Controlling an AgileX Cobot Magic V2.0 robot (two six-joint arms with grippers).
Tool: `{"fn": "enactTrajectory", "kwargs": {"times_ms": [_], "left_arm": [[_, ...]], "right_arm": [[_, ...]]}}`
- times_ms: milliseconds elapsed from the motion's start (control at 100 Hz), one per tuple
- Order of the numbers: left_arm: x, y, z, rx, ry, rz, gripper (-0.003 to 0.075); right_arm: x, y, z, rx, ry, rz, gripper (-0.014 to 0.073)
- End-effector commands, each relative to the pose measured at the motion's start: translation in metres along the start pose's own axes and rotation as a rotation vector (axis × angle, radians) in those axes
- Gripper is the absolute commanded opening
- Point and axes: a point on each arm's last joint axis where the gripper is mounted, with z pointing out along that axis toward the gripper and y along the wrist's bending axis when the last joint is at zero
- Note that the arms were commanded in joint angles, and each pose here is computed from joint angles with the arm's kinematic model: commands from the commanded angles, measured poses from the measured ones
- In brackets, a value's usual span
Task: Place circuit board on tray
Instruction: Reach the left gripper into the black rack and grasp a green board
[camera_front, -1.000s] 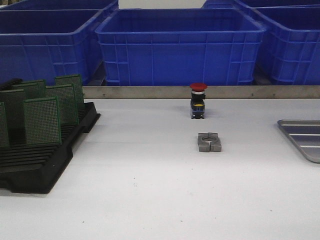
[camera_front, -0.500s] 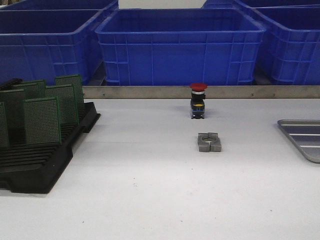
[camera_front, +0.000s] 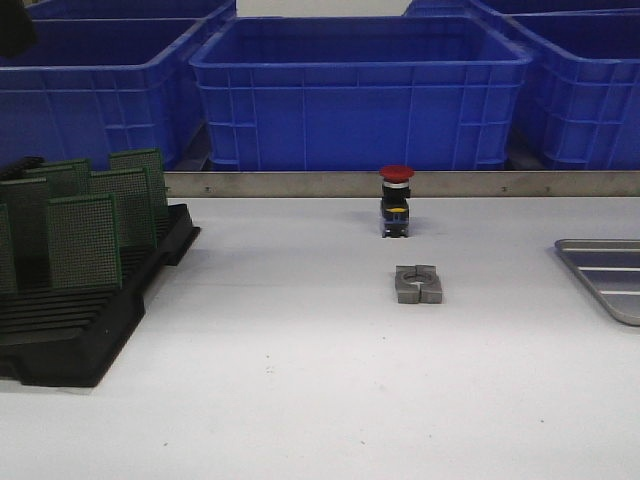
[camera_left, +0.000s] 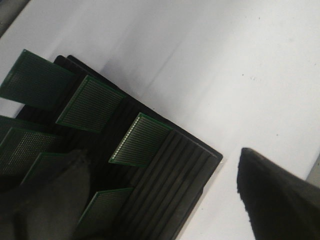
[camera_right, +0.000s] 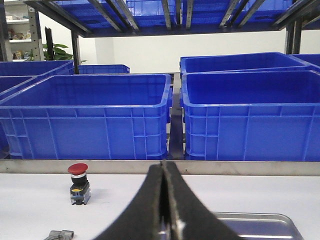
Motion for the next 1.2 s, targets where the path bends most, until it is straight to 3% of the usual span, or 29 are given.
{"fn": "enactTrajectory", "kwargs": {"times_ms": [0,150,360,600,1190], "left_arm": [[-0.010,0.002,-0.002,0.014,-0.045,0.108,0.0566],[-0.005,0.014,0.023,0.060,-0.014,0.234,0.0566],[-0.001,0.027,0.048,0.082,0.004,0.302,0.0566],[0.004,0.039,0.070,0.073,0.015,0.282,0.0566],[0.020,0.049,0.112,0.185,0.079,0.235,0.0566]], "right_arm": [[-0.013,0.002,-0.002,-0.016,-0.112,-0.001,-0.0069],[-0.013,0.002,-0.002,-0.016,-0.112,-0.001,-0.0069],[-0.013,0.002,-0.002,-0.016,-0.112,-0.001,-0.0069],[-0.013,0.002,-0.002,-0.016,-0.112,-0.001,-0.0069],[-0.013,0.002,-0.002,-0.016,-0.112,-0.001,-0.0069]]}}
